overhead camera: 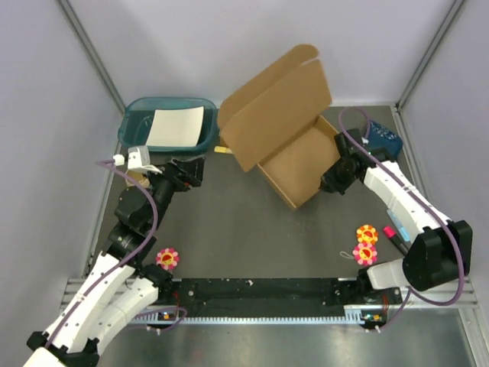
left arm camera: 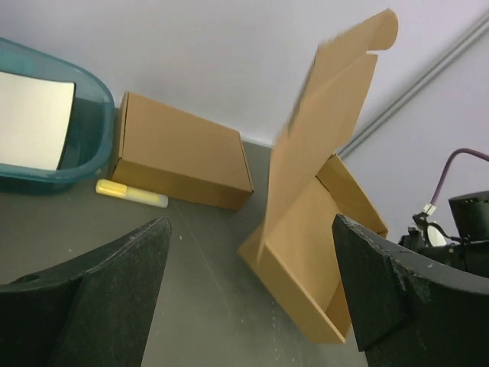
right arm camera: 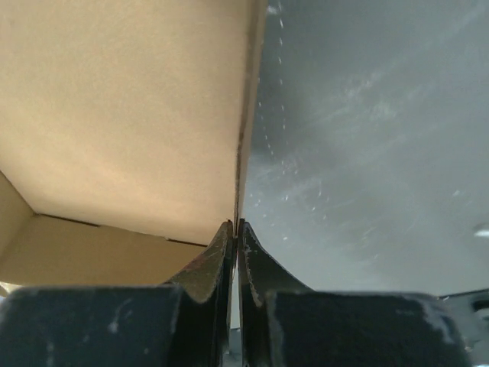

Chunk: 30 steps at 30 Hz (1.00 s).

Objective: Fold the paper box

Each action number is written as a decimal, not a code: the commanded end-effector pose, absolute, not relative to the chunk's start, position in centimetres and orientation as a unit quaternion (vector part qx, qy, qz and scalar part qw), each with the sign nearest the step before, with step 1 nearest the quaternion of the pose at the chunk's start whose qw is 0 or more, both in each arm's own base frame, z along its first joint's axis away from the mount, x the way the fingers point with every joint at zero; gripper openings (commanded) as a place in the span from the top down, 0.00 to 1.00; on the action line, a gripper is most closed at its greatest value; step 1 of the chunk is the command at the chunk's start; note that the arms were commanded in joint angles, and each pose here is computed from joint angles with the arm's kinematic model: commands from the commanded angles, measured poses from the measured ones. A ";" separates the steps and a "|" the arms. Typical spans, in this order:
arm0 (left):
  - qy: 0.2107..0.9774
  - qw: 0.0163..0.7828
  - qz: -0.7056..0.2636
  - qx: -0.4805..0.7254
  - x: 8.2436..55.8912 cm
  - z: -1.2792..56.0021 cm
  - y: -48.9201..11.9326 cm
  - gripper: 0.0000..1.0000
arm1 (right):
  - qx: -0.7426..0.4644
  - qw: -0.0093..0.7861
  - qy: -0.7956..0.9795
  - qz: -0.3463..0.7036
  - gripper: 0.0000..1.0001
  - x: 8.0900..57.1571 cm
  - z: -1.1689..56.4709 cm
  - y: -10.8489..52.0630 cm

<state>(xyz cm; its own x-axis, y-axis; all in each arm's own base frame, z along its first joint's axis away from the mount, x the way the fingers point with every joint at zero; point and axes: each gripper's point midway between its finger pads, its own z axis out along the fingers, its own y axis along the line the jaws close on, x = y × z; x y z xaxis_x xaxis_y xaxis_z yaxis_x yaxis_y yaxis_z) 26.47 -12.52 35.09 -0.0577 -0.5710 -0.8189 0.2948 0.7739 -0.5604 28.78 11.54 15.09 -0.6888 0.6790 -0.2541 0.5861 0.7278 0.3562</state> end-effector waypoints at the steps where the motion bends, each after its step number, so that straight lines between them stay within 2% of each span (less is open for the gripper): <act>1: 0.606 0.701 -0.372 -0.049 24.3 37.6 -13.8 0.08 | 0.473 0.114 0.863 0.136 1.00 27.3 13.3 14.8; 4: 0.578 0.707 -0.407 0.019 22.6 38.5 -15.5 0.08 | 0.485 0.096 0.863 0.108 1.00 26.2 11.2 15.2; 11: 0.573 0.633 -0.500 0.148 19.5 36.7 -20.6 0.08 | 0.489 0.056 0.869 0.047 1.00 23.1 6.9 14.6; 15: 0.618 0.550 -0.536 0.169 20.2 33.3 -23.5 0.08 | 0.485 0.052 0.872 0.037 1.00 21.9 5.9 14.4; 18: 0.638 0.521 -0.541 0.169 20.8 31.9 -24.8 0.11 | 0.471 0.056 0.880 0.034 1.00 21.4 5.6 14.3; 21: 0.631 0.552 -0.524 0.148 21.3 32.1 -24.2 0.10 | 0.442 0.077 0.893 0.035 0.87 21.4 6.0 14.4; 22: 0.630 0.559 -0.519 0.145 21.4 32.2 -24.0 0.09 | 0.429 0.093 0.897 0.045 0.76 21.7 7.0 14.6; 25: 0.625 0.585 -0.498 0.139 21.7 33.2 -23.2 0.07 | 0.402 0.128 0.904 0.067 0.59 22.3 8.9 15.0; 30: 0.627 0.602 -0.477 0.131 22.5 33.9 -22.7 0.06 | 0.360 0.162 0.915 0.081 0.46 22.4 11.2 15.4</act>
